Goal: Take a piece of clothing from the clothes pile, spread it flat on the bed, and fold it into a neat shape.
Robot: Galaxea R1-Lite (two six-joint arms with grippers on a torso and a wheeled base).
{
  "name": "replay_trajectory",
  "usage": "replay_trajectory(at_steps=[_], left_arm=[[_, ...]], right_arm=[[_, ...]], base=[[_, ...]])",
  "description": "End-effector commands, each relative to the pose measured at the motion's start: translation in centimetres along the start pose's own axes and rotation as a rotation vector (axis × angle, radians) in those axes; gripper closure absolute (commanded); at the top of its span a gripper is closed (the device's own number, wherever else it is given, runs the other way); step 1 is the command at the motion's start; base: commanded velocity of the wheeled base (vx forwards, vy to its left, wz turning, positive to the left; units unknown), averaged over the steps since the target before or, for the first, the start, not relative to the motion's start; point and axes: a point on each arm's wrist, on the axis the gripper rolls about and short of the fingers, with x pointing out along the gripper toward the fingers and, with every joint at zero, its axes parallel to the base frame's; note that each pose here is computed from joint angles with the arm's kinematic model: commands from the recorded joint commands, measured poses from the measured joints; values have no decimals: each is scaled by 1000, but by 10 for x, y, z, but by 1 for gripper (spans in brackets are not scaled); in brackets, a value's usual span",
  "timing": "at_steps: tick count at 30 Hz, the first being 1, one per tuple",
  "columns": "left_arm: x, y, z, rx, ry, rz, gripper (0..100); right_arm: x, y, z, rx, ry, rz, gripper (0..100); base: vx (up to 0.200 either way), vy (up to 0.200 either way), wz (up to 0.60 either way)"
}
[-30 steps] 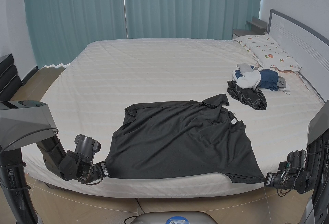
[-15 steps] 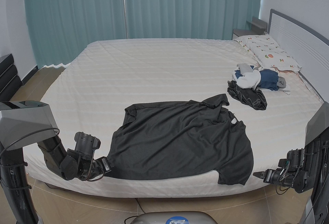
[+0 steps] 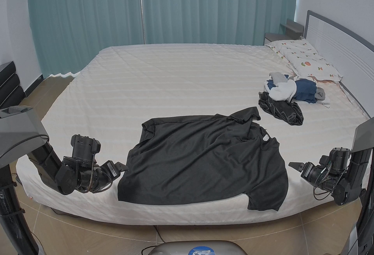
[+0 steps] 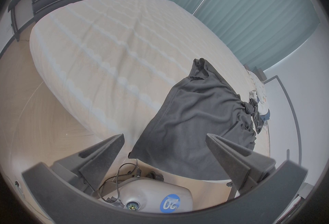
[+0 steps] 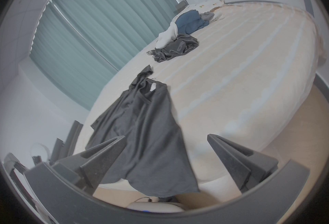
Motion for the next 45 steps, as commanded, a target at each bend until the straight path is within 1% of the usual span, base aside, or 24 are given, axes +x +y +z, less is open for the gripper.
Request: replay_trajectory(at_steps=[1, 2, 3, 4, 17, 22, 23, 24, 26, 33, 34, 36, 38, 43, 44, 45], left_arm=[[2, 0, 6, -27, -10, -12, 0], [2, 0, 7, -29, -10, -14, 0], [3, -1, 7, -42, 2, -28, 0], [4, -2, 8, -48, 8, -37, 0], [10, 3, 12, -77, 7, -28, 0], [12, 2, 14, -84, 3, -30, 0], [12, 1, 15, -99, -2, -34, 0], [11, -2, 18, -124, -13, -47, 0], [11, -7, 22, -135, -25, -62, 0], [18, -20, 33, -127, -64, -94, 0], [26, -27, 38, -122, -76, -108, 0], [29, -29, 40, -119, -79, -113, 0], [43, -36, 46, -114, -91, -125, 0], [73, -49, 50, -96, -80, -136, 0], [74, -50, 50, -95, -79, -135, 0], [83, -56, 48, -84, -62, -136, 0]], right_arm=[[5, 9, 5, 83, 8, 77, 0], [5, 10, 5, 88, 11, 81, 0], [4, 11, 4, 141, 29, 103, 0], [3, 11, 3, 158, 39, 109, 0], [2, 10, -1, 175, 56, 104, 0], [2, 9, -2, 176, 59, 102, 0], [2, 10, -2, 175, 60, 103, 0], [2, 9, -2, 177, 61, 102, 0], [2, 11, -3, 175, 64, 105, 0], [3, 13, -9, 184, 83, 103, 0], [3, 13, -9, 185, 84, 103, 0], [3, 13, -9, 185, 84, 103, 0], [4, 12, -10, 186, 85, 102, 0], [5, 11, -12, 189, 92, 94, 0], [6, 10, -12, 191, 93, 93, 0], [7, 9, -13, 192, 96, 89, 0]], base=[[200, 0, 0], [200, 0, 0], [200, 0, 0], [200, 0, 0], [200, 0, 0], [200, 0, 0], [0, 0, 0], [0, 0, 0], [0, 0, 0], [0, 0, 0], [0, 0, 0], [0, 0, 0], [0, 0, 0], [0, 0, 0], [0, 0, 0], [0, 0, 0]])
